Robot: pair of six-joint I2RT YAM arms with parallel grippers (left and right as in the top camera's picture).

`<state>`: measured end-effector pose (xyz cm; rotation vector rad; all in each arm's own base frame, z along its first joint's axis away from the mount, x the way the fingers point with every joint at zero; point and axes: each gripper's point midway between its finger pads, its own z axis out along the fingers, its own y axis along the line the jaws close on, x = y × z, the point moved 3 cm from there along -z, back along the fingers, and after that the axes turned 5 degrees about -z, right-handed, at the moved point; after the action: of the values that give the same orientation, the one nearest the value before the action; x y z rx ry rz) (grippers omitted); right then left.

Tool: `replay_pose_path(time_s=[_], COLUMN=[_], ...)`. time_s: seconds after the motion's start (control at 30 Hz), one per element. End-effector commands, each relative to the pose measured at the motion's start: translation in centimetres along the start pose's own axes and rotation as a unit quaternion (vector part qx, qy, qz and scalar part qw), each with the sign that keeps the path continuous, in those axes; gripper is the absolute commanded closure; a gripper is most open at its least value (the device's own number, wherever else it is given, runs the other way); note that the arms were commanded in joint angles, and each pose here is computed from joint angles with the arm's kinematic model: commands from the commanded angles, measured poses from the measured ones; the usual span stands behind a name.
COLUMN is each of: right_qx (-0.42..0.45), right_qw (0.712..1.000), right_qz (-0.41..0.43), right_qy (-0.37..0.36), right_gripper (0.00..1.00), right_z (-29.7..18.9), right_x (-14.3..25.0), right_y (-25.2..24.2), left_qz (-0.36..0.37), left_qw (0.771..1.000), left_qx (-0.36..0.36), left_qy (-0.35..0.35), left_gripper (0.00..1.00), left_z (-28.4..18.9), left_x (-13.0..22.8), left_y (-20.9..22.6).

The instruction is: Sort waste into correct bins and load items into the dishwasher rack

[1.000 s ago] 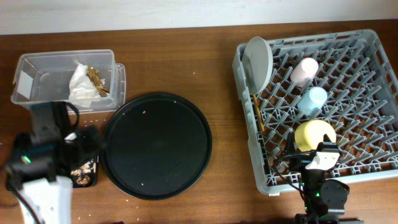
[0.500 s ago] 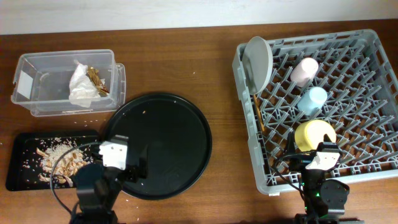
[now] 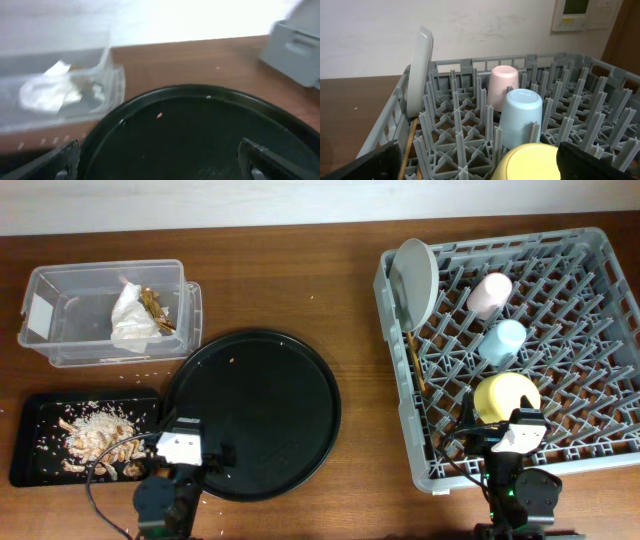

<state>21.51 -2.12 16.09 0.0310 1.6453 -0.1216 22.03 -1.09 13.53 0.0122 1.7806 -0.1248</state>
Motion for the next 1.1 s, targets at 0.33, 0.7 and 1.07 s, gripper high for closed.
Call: replay_pose_path(time_s=[0.33, 0.7, 1.07], right_qx=[0.007, 0.007, 0.007], right_qw=[1.0, 1.0, 1.0], right_qz=[0.004, 0.004, 0.004], right_qy=[0.003, 0.003, 0.003], right_gripper=[0.01, 0.01, 0.01], right_z=[0.0, 0.0, 0.0], right_x=[0.3, 0.3, 0.3], right_y=[-0.2, -0.2, -0.2], left_qz=[-0.003, 0.06, 0.061], left_qw=[0.994, 0.993, 0.994], left_qx=[-0.078, -0.078, -0.068], left_qy=[-0.081, -0.066, -0.065], left_gripper=[0.01, 0.01, 0.01], left_z=[-1.2, -1.1, -1.1], left_x=[-2.8, -2.3, -2.3], left_y=[2.1, 2.0, 1.7])
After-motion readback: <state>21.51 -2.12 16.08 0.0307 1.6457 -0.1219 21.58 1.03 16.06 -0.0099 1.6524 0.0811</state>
